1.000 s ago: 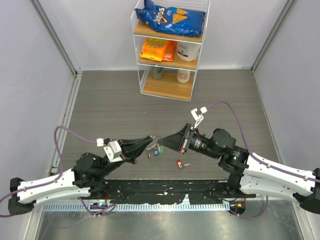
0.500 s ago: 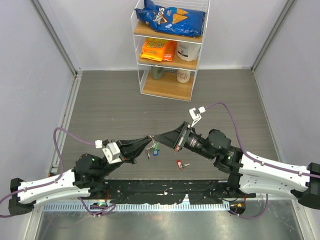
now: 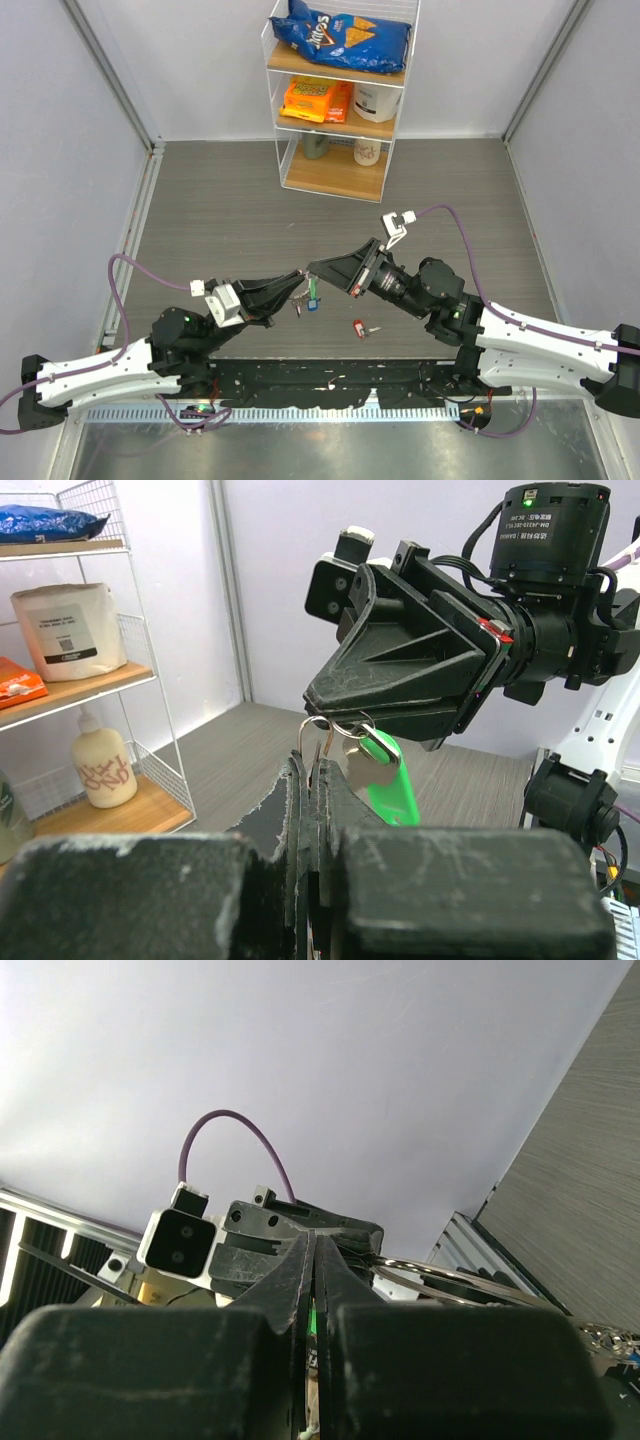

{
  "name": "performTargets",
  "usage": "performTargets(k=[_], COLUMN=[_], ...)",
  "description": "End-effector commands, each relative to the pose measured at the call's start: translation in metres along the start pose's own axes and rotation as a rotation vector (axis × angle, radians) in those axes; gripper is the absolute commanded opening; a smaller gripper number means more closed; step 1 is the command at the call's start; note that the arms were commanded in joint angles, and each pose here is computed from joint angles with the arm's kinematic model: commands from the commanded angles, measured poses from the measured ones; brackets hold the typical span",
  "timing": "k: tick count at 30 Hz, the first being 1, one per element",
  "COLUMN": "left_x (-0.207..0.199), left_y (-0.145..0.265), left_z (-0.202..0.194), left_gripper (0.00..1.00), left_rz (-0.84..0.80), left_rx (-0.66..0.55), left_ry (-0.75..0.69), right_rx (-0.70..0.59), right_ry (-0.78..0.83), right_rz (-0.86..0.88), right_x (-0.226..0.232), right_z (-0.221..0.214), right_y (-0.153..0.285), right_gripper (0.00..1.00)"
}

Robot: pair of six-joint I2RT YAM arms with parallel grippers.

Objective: Put the keys on the keyring

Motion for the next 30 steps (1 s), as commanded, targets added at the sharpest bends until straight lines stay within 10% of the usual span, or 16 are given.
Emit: performTargets(k=[1, 30], left_x=[0.0043, 0.0029], left_y=[-0.0043, -0.0068], left_z=[0.0224, 0.0230], left_gripper=[0.00, 0.00], left_rz=[0.018, 0.015], left_rx=[-0.102, -0.116], left_ry=[0.003, 0.010], right_rx=[-0.048, -0.039], right_ry=[-0.034, -0.086], right_rz=[0.071, 0.070], right_x=[0.0203, 0.0156], right_z=[0.0086, 0.0031], right_y=[-0.0049, -0.0130], right_gripper=[0.06, 0.06])
Point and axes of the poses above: each gripper's point midway between its finger pads, its own y axis back along the fingers, its own x axis along the line the jaws close on, z = x × y, the point moved 4 cm from there along y, back along the fingers, and after that the axes turned 4 degrees about -y, right-handed, at the moved point
